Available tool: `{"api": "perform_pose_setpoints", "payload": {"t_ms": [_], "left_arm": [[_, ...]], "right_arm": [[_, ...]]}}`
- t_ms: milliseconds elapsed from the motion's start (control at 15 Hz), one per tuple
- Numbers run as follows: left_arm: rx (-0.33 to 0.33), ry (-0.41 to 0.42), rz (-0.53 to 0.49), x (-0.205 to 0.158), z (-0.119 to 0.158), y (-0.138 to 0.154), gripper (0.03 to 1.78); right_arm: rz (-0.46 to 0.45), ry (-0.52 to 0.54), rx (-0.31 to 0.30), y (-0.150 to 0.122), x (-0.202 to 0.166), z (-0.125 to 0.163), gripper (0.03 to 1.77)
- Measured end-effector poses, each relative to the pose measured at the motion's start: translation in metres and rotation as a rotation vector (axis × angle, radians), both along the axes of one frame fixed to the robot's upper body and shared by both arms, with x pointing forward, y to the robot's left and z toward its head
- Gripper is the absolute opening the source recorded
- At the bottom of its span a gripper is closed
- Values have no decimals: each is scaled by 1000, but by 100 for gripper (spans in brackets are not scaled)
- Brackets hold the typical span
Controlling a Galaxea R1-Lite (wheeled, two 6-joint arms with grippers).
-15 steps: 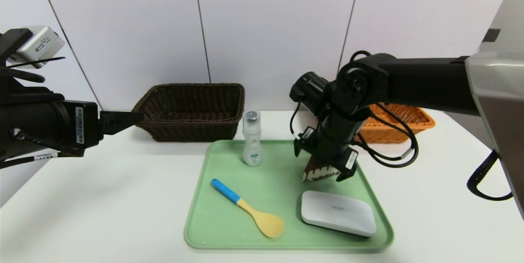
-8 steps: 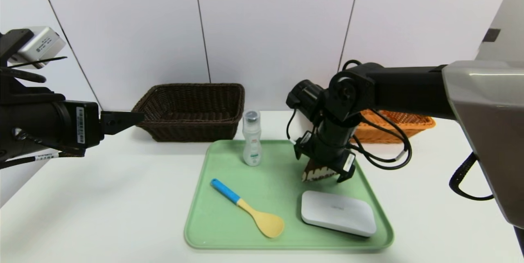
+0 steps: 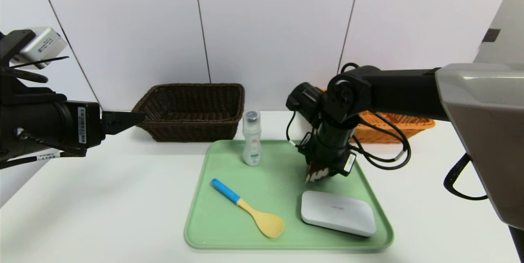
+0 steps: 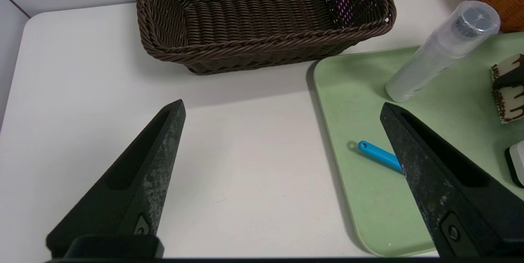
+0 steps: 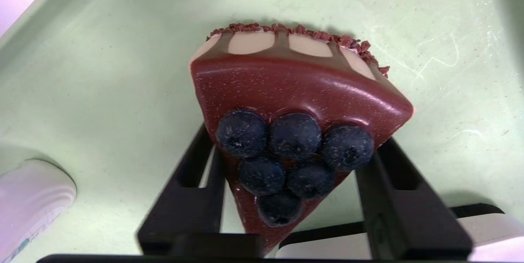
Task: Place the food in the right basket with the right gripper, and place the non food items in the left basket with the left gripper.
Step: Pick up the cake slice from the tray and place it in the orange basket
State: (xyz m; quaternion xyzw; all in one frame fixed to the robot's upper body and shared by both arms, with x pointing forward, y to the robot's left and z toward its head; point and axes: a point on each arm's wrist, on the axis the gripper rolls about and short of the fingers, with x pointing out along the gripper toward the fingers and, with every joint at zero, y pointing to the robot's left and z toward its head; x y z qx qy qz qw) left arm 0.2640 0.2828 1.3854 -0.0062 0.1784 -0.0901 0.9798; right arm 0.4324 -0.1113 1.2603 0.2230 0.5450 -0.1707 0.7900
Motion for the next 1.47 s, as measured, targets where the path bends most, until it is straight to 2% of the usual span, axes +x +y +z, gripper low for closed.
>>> {"api": "perform_pose_setpoints", "payload": {"t_ms": [133, 467, 733, 1067, 1133, 1267, 1467], "left_arm": [[0, 2, 0, 0, 0, 0, 169], [0, 6, 0, 1, -1, 0, 169], [3, 11, 0, 1, -3, 0, 169], [5, 15, 1, -1, -4, 0, 169], [6, 18, 1, -1, -5, 0, 169], [8, 23, 1, -1, -7, 0, 169], [10, 25, 2, -3, -8, 1, 169]], "right_arm": [[13, 1, -4, 0, 0, 0, 78], [87, -46, -1, 3, -10, 19, 77], [152, -136, 44, 10, -24, 46, 76], [198, -336, 173, 10, -45, 98, 76], [208, -406, 202, 6, -47, 113, 76], [203, -510, 217, -13, -42, 134, 76], [126, -628, 183, -59, -19, 151, 76]]}}
